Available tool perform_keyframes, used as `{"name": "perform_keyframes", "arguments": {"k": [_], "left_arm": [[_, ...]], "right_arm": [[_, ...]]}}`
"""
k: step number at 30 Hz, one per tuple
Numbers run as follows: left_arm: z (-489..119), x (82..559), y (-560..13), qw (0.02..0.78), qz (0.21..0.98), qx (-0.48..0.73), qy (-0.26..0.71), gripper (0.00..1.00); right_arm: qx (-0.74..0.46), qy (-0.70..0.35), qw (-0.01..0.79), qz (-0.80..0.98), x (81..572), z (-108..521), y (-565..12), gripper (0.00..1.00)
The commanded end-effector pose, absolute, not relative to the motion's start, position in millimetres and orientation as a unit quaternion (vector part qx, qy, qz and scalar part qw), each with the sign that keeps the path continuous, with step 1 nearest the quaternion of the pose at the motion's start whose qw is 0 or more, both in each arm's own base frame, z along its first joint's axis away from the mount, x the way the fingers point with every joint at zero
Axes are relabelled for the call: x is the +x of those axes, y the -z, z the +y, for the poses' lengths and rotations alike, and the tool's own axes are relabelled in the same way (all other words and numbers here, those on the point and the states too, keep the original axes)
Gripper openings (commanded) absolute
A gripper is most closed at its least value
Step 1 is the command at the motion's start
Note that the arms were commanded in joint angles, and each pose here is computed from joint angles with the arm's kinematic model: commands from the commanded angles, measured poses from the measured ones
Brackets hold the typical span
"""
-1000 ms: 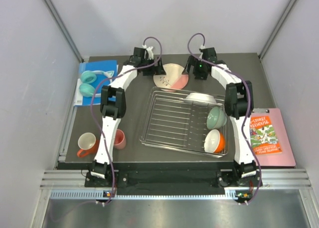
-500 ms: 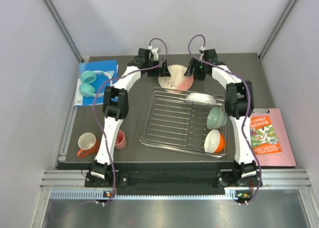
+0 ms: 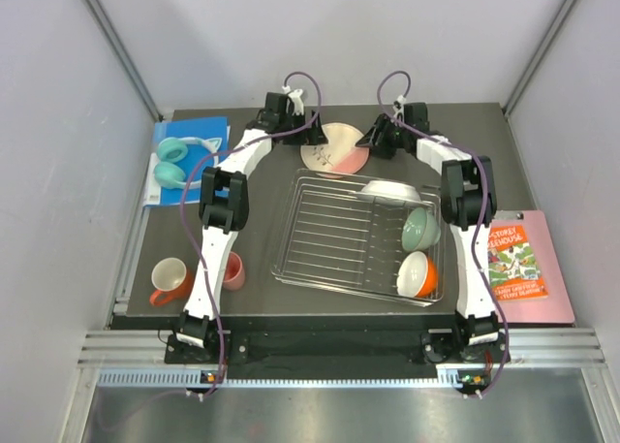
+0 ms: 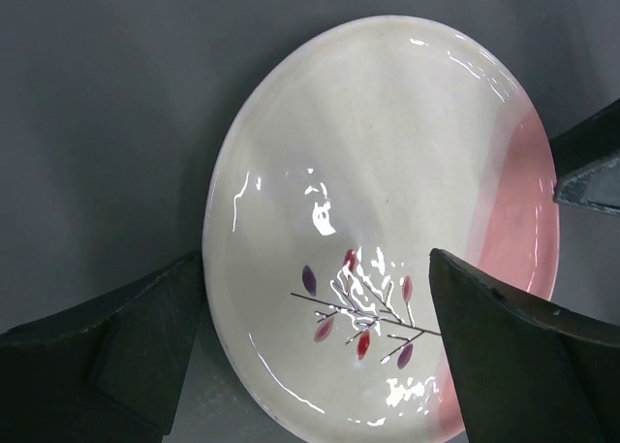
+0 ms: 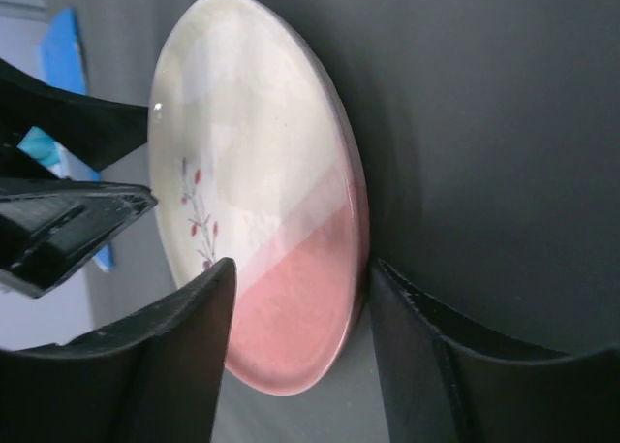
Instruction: Load the mixed dishes into the dish rack
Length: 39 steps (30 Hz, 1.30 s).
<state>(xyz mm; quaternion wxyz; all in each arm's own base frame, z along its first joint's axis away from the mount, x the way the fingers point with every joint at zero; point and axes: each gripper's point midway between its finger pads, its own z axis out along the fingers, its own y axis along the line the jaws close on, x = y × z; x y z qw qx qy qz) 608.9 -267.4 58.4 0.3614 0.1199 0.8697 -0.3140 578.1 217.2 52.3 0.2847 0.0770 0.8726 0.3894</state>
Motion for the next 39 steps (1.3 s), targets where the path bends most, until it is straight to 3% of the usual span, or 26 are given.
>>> {"name": "perform_keyframes", "arguments": {"k": [1, 8, 17, 18, 19, 21, 22, 23, 32, 35, 39], "left_arm": [[-329, 559, -24, 0.271, 0.869, 0.143, 0.389, 0.99], [-339, 556, -26, 0.264, 0.863, 0.133, 0.410, 0.99], [-372, 539, -37, 0.253, 0.847, 0.150, 0.442, 0.99], [-372, 538, -36, 0.252, 0.848, 0.151, 0.441, 0.99], [-371, 539, -36, 0.254, 0.849, 0.150, 0.438, 0.99], [-366, 540, -34, 0.257, 0.851, 0.151, 0.432, 0.99], [-365, 540, -36, 0.258, 0.851, 0.152, 0.432, 0.99], [-361, 543, -36, 0.262, 0.852, 0.151, 0.427, 0.99], [-319, 554, -60, 0.280, 0.866, 0.146, 0.387, 0.99], [-274, 561, -96, 0.307, 0.870, 0.142, 0.359, 0.99], [-203, 570, -197, 0.387, 0.847, 0.118, 0.345, 0.99]], "right_arm": [[0.021, -0.546, 0.269, 0.793, 557, 288, -117, 0.60], [0.030, -0.578, 0.247, 0.777, 555, 302, -109, 0.66], [0.028, -0.596, 0.248, 0.764, 555, 312, -115, 0.53], [0.028, -0.594, 0.247, 0.765, 556, 312, -116, 0.50], [0.026, -0.592, 0.250, 0.766, 556, 311, -116, 0.37], [0.023, -0.590, 0.253, 0.767, 556, 310, -119, 0.22], [0.022, -0.587, 0.254, 0.768, 556, 309, -118, 0.05], [0.024, -0.585, 0.256, 0.769, 557, 307, -118, 0.00], [0.005, -0.560, 0.306, 0.770, 564, 286, -144, 0.00], [-0.006, -0.529, 0.357, 0.770, 575, 259, -169, 0.00], [-0.014, -0.493, 0.418, 0.763, 591, 223, -199, 0.00]]}}
